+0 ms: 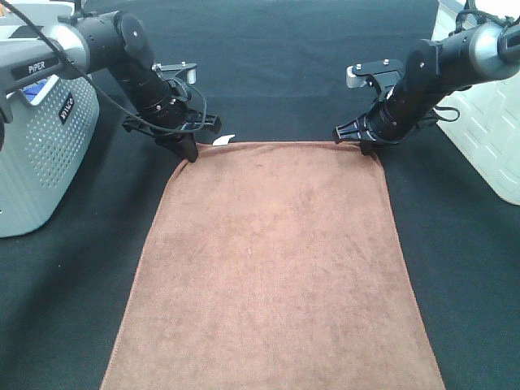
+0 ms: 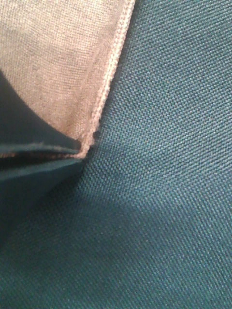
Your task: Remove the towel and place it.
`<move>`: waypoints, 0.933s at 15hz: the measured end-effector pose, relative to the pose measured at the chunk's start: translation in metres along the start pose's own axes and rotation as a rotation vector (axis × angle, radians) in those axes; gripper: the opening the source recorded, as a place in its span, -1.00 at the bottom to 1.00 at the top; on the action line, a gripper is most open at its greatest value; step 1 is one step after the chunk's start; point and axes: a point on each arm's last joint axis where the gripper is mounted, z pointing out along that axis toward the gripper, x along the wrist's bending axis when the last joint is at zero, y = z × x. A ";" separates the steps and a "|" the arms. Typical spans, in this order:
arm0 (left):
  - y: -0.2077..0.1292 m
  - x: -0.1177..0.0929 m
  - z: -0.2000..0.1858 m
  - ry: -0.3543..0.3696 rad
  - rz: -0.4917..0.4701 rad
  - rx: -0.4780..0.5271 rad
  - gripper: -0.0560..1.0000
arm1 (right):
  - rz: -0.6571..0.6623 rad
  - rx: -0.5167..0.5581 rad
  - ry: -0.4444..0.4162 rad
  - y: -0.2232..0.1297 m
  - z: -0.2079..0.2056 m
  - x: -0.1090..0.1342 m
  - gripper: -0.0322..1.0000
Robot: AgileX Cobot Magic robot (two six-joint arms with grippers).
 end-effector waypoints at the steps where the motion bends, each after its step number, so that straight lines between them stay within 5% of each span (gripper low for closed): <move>1: 0.000 0.000 -0.001 0.004 0.003 0.000 -0.88 | 0.000 0.006 0.001 0.002 0.000 0.000 -0.91; 14: 0.020 0.000 -0.023 0.104 0.065 -0.131 -0.88 | 0.046 -0.050 0.010 0.043 -0.012 -0.010 -0.91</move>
